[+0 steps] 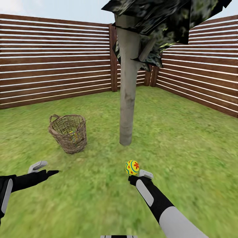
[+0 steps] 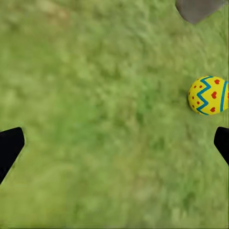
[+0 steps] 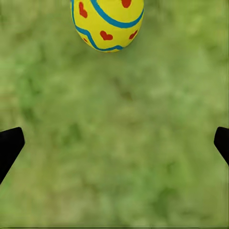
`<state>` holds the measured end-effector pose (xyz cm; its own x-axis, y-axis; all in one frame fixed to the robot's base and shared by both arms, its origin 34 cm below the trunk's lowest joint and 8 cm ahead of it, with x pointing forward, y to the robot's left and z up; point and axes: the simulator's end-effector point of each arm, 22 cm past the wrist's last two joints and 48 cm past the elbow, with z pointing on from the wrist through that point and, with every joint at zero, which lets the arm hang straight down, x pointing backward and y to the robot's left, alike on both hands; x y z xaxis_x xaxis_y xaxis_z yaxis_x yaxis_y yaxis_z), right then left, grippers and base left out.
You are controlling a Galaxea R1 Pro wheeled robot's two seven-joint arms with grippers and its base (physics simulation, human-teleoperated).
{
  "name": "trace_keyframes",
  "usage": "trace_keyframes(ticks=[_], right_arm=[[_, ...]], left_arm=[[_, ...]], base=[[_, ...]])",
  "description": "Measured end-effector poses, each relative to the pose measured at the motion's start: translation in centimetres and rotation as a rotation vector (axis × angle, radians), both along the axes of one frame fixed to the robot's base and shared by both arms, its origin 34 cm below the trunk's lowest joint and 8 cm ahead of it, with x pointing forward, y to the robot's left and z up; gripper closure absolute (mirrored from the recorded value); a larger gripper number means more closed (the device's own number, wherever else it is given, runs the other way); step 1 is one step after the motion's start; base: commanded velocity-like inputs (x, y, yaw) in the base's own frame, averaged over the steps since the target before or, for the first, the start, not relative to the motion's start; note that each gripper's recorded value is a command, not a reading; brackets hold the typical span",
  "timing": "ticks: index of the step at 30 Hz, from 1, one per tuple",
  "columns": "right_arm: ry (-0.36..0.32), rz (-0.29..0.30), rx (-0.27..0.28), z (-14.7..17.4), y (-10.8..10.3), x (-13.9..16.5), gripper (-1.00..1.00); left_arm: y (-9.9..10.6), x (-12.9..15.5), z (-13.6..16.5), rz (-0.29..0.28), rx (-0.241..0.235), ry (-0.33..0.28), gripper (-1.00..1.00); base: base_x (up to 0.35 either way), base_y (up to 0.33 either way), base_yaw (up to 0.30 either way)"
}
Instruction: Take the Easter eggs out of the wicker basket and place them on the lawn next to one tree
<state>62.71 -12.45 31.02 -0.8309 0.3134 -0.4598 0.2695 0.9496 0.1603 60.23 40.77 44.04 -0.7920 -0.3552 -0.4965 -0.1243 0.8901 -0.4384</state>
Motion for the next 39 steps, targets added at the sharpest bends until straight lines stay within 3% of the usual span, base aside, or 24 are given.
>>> trace_keyframes(ticks=[5, 9, 18, 30, 39], right_arm=[[0.141, 0.064, -0.082, 0.5, -0.8, -1.9, -1.0], [0.17, 0.057, -0.095, 1.2, -1.5, -2.3, -1.0], [0.137, 0.049, -0.087, 3.3, -1.2, -1.7, -1.0], [0.082, 0.046, -0.079, 6.2, -0.6, -0.8, -1.0], [0.078, 0.047, -0.08, 8.4, -0.6, -0.2, -1.0]], left_arm=[[0.0, 0.1, 0.6, 0.004, 0.025, -0.006, -1.0], [-1.8, 0.2, 0.8, -0.054, 0.05, 0.0, -1.0], [-0.2, 0.2, 1.5, -0.018, 0.162, 0.014, -1.0], [0.1, 0.5, 4.1, -0.009, 0.176, -0.029, -1.0], [0.0, 1.0, 6.3, -0.013, 0.179, -0.032, -1.0]], base=[[0.0, 0.0, 0.0], [0.0, 0.0, 0.0], [0.0, 0.0, 0.0], [0.0, 0.0, 0.011], [0.0, 0.0, 0.251]])
